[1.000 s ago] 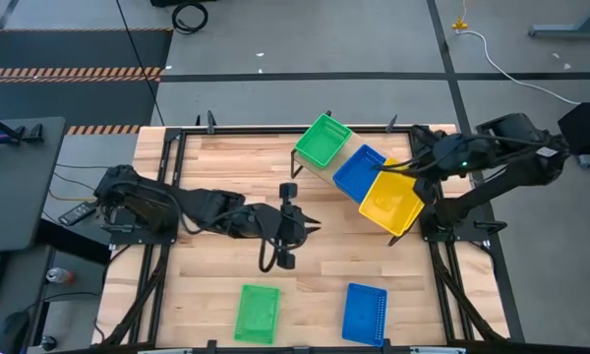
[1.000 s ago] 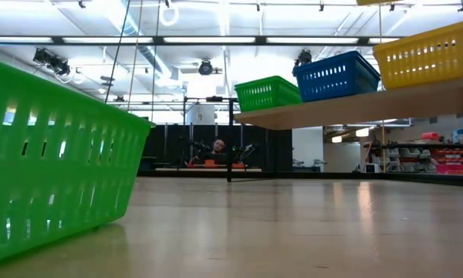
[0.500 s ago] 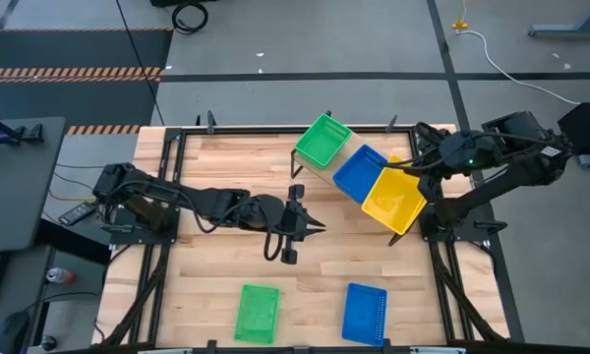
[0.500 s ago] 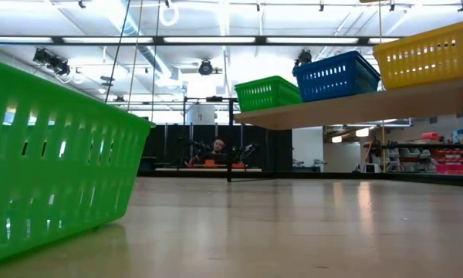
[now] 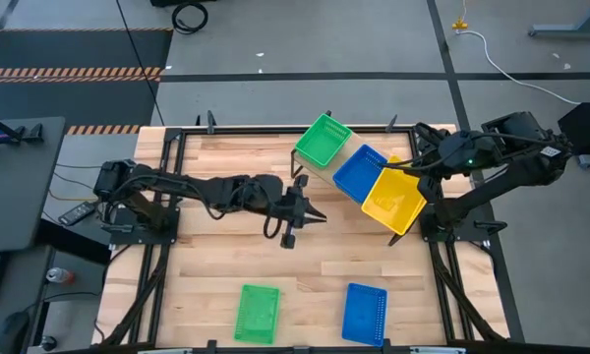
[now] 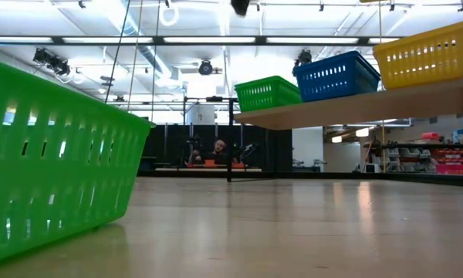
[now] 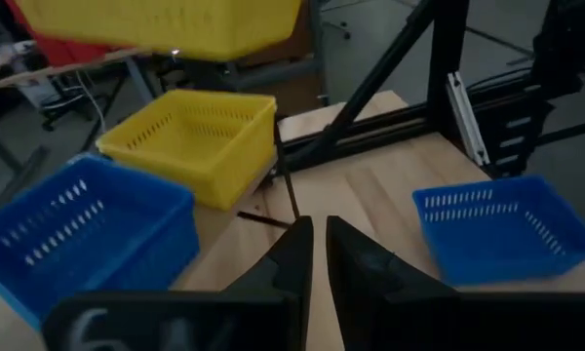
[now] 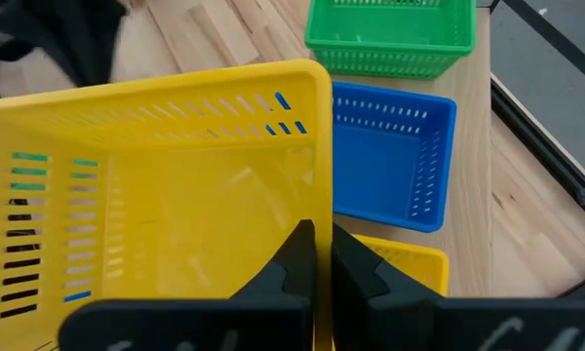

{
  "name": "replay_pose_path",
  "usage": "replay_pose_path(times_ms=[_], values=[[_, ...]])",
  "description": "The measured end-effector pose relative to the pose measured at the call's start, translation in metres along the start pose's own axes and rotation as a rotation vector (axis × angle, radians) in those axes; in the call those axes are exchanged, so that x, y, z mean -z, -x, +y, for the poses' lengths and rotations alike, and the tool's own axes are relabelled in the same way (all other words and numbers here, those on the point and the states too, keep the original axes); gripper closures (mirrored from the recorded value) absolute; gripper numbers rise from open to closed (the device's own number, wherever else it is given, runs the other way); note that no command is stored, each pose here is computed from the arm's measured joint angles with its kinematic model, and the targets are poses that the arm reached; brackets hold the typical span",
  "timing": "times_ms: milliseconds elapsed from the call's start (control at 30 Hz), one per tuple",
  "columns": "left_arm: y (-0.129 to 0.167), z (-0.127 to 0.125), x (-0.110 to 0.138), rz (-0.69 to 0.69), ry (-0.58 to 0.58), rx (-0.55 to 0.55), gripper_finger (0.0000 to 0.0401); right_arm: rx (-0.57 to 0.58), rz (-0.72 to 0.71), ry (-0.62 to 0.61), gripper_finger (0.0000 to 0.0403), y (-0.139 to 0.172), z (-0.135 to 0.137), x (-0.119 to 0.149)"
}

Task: Stack baskets on shelf by color
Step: Stack the yellow bin on top of the yellow bins on the shelf

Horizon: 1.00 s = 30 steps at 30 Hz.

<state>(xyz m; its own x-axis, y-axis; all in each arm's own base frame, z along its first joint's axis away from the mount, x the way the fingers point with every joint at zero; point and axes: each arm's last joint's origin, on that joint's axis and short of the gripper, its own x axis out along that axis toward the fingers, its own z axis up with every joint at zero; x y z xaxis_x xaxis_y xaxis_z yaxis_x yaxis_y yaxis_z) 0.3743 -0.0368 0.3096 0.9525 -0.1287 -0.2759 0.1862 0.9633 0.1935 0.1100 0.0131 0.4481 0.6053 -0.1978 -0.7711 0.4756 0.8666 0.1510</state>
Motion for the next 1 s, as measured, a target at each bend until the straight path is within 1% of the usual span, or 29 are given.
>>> replay_pose_path(times_ms=[67, 133, 233, 300, 400, 467, 500, 567, 633, 700, 833, 1000], values=[[0.002, 0.006, 0.009, -0.011, 0.010, 0.013, 0.0362, 0.001, 0.000, -0.001, 0.0387, 0.000, 0.000, 0.000], [0.004, 0.015, 0.016, -0.055, 0.014, 0.013, 0.0363, 0.005, -0.001, -0.006, 0.0387, 0.000, -0.001, 0.000], [0.014, 0.029, 0.028, -0.063, 0.031, 0.005, 0.0366, 0.010, -0.003, -0.016, 0.0387, 0.000, -0.002, -0.001], [0.028, 0.039, 0.034, -0.058, 0.045, -0.017, 0.0368, 0.012, -0.002, -0.010, 0.0387, 0.000, -0.003, -0.001], [0.049, 0.052, 0.034, -0.097, 0.051, -0.064, 0.0373, 0.026, 0.001, -0.004, 0.0387, -0.003, -0.005, 0.000], [0.064, 0.057, 0.039, -0.099, 0.057, -0.080, 0.0375, 0.036, 0.012, -0.010, 0.0387, -0.005, -0.008, 0.002], [0.070, 0.059, 0.040, -0.124, 0.053, -0.096, 0.0376, 0.034, 0.026, -0.010, 0.0387, -0.007, -0.009, 0.003], [0.086, 0.062, 0.046, -0.143, 0.063, -0.118, 0.0378, 0.035, 0.046, -0.016, 0.0387, -0.010, -0.011, 0.005], [0.098, 0.064, 0.047, -0.199, 0.066, -0.154, 0.0378, 0.038, 0.049, -0.014, 0.0387, -0.010, -0.015, 0.008], [0.107, 0.064, 0.053, -0.214, 0.083, -0.173, 0.0378, 0.041, 0.035, -0.021, 0.0387, -0.007, -0.019, 0.009], [0.116, 0.061, 0.060, -0.223, 0.097, -0.181, 0.0378, 0.046, -0.006, -0.058, 0.0387, 0.003, -0.029, 0.015], [0.118, 0.058, 0.059, -0.233, 0.118, -0.170, 0.0382, 0.052, -0.035, -0.090, 0.0387, 0.010, -0.040, 0.027]])
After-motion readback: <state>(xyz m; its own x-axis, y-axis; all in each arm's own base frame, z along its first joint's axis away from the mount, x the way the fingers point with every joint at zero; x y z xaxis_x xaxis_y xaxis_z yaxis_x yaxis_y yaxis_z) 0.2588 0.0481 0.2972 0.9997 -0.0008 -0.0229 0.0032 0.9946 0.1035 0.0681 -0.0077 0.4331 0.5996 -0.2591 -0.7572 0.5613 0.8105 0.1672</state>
